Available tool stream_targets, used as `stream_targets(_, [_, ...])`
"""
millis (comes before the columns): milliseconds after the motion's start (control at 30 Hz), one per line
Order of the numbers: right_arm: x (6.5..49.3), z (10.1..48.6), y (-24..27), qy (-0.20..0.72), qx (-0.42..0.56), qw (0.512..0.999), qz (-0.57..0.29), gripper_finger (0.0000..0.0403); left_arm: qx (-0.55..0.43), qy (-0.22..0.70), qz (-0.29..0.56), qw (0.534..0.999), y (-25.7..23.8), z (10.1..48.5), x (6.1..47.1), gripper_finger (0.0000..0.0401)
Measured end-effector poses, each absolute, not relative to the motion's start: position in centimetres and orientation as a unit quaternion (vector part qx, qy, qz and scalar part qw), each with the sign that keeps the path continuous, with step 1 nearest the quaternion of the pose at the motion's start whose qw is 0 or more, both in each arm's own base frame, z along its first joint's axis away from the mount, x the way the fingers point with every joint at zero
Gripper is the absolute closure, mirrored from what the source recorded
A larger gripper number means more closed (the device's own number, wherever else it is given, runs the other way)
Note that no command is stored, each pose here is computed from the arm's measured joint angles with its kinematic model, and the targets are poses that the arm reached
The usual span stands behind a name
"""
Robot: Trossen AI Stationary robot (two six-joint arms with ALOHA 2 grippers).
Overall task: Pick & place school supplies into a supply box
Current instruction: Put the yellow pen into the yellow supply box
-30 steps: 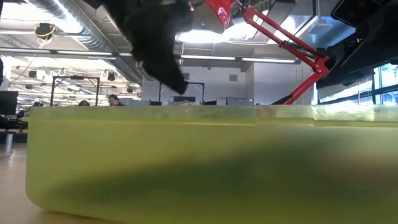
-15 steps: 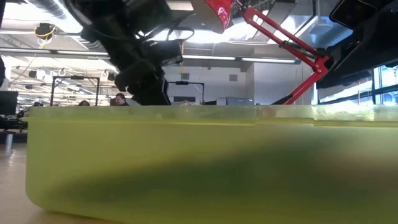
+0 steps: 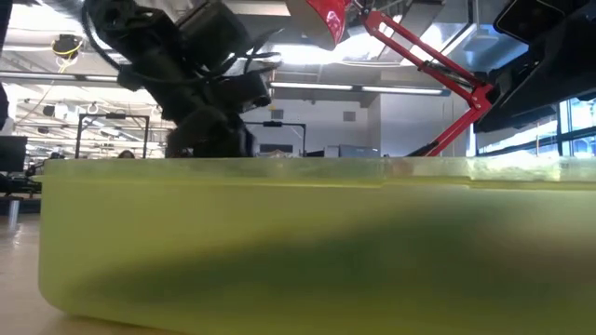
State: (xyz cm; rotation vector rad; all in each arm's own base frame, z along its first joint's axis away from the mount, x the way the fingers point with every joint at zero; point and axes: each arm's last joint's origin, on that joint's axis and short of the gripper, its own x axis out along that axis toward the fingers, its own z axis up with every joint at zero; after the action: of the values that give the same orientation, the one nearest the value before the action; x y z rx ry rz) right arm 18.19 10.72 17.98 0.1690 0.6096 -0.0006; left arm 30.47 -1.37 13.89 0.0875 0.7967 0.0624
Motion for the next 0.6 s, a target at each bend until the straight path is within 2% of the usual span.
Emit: stream_targets(600, [18.2,18.0,10.6,0.298,0.08,0.951,-0.012,0.0226,0.036,0.402,0.004,0.915,-0.9,10.7,31.6,0.0228])
